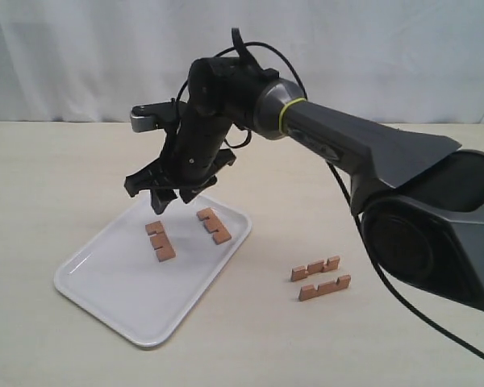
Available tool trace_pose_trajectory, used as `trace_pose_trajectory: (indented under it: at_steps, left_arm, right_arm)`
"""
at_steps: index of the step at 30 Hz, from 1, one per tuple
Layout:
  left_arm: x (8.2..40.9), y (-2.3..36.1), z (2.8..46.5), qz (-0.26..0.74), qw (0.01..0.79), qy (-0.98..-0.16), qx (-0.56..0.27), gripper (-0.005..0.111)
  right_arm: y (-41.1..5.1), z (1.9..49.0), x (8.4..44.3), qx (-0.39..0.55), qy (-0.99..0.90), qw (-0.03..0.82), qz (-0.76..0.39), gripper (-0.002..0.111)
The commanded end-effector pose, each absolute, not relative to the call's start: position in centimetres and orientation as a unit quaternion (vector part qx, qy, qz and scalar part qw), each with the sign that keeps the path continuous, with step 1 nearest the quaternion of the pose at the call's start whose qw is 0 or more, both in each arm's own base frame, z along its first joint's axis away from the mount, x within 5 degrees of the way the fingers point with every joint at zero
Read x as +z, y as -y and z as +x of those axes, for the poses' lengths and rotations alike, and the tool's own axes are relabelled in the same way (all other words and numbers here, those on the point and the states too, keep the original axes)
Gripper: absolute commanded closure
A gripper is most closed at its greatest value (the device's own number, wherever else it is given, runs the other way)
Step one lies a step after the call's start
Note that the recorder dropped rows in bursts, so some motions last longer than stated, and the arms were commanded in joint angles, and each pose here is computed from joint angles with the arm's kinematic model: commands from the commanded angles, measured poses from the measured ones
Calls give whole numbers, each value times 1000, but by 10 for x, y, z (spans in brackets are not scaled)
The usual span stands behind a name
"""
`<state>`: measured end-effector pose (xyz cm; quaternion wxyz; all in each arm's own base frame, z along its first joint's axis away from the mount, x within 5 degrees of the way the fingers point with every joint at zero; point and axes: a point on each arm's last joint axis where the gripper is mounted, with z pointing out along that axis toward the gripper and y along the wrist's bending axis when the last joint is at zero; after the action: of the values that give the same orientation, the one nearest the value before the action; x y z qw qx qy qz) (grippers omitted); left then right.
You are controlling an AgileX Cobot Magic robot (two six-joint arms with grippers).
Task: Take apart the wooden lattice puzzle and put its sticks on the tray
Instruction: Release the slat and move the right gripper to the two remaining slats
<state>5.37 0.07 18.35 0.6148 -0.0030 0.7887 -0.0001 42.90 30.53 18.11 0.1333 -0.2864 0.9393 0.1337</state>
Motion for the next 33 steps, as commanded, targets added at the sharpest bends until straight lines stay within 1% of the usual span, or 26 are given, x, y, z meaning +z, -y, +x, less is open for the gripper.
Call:
trace_pose_trajectory:
  at_steps: [1,4,11,13,16,19,21,25,29,33]
  left_arm:
    - [184,0,54,0,619,-786,-3,107]
    - [184,0,54,0,619,-786,-3,107]
    - [184,0,54,0,619,-786,-3,107]
    - [184,0,54,0,619,-786,-3,107]
    - [184,0,54,0,619,-786,-3,107]
    - [184,0,54,0,619,-786,-3,107]
    - [184,0,54,0,619,-786,-3,107]
    - [184,0,54,0,619,-786,-3,107]
    - [184,0,54,0,619,-786,-3,107]
    - [184,0,54,0,619,-786,-3,107]
  right_arm:
    - [-286,426,225,69,-930,160,-325,58]
    - [-276,425,246,34,-925,188,-328,58]
    - [-243,413,296,35,-925,218,-309,60]
    - [-232,409,304,32,-926,217,-307,60]
    - [-214,398,305,24,-932,199,-302,60]
    - [-196,389,301,17,-940,175,-291,61]
    - [-183,382,298,14,-946,160,-281,67]
    - [-159,371,280,3,-957,118,-264,77]
    - [-142,364,253,-22,-963,67,-258,78]
    - [-137,353,230,-31,-965,23,-258,78]
